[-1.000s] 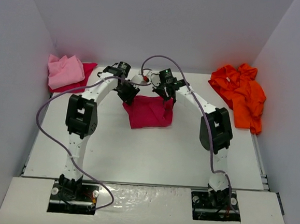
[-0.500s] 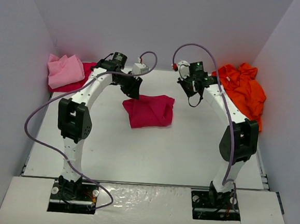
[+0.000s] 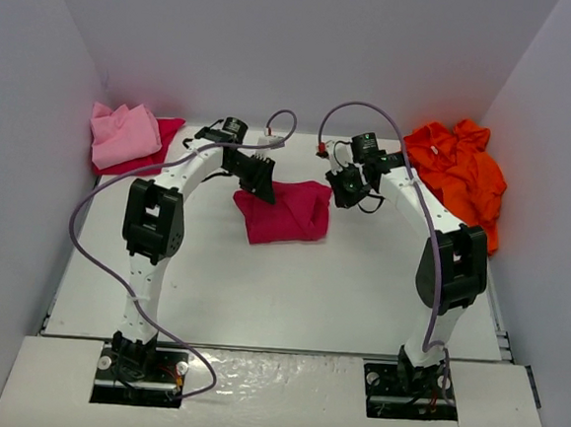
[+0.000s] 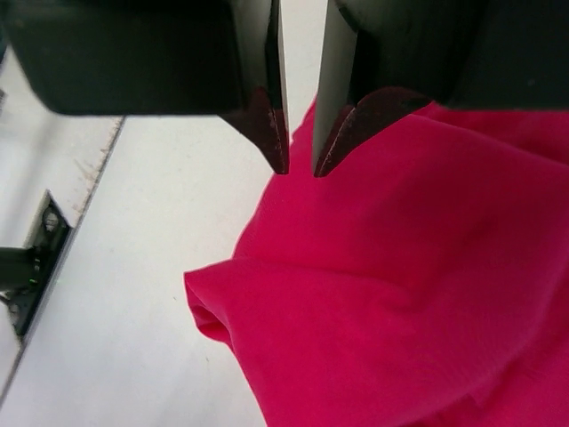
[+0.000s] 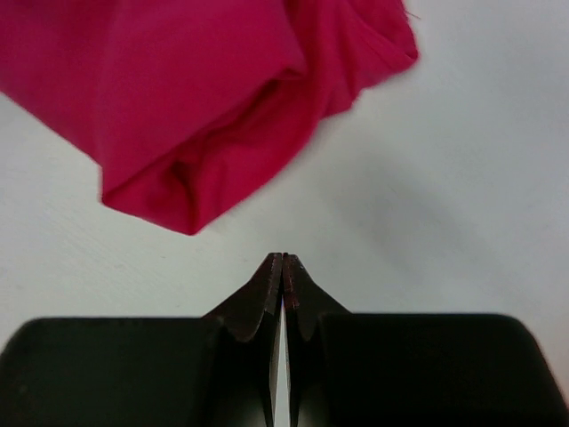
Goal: Fold and stack the t-shirts
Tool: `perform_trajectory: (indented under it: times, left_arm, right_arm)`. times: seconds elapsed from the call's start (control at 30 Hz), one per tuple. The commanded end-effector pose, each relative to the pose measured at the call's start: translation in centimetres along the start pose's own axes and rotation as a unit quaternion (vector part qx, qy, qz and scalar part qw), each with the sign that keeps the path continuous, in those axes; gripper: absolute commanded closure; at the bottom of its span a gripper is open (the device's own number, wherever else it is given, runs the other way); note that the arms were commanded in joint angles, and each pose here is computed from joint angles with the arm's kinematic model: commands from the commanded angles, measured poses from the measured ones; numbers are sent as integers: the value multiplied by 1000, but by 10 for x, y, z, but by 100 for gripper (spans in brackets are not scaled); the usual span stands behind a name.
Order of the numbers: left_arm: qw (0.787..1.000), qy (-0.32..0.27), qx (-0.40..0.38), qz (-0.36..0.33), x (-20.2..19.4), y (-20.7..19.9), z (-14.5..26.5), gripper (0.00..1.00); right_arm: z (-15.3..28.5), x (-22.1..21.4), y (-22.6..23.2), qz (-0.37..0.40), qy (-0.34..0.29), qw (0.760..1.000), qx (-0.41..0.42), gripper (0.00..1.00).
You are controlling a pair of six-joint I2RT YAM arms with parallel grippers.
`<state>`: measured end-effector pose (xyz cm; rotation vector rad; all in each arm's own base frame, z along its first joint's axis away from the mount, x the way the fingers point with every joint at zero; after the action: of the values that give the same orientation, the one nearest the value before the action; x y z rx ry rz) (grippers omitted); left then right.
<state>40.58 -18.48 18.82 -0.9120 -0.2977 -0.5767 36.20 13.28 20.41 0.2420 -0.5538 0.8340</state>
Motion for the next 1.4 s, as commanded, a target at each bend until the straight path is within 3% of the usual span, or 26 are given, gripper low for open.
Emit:
perform_trajectory:
  times: [0.0, 0.4, 0.7, 1.03, 1.37]
  left_arm:
    - [998, -35, -50, -10, 14, -16, 4, 87]
    - [998, -2, -52, 33, -5, 13, -20, 91]
    - [996, 28, -41, 71, -28, 44, -35, 99]
    - [994, 60, -28, 88, -55, 62, -49, 100]
    - [996, 61, -27, 66, -52, 59, -46, 100]
  right_arm:
    - [20, 30, 24, 36, -88, 990, 107, 100]
    - [-47, 42, 71, 89, -40, 975, 199, 100]
    - [-98, 27, 40, 70, 12, 984, 162, 100]
    - [-61, 35, -40, 39, -27, 998, 28, 100]
    - [-74, 47, -43, 55, -44, 997, 17, 100]
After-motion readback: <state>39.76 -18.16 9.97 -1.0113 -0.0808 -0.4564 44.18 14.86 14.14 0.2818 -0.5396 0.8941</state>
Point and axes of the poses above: each gripper's point midway between its finger pads, its own z axis back along the fingers, its own y axis along the line the jaws close on, x = y × z, the point moved 10 cm from there along z, back along the fingers, and after that the axes turned 4 degrees about z, right-handed, at the moved point
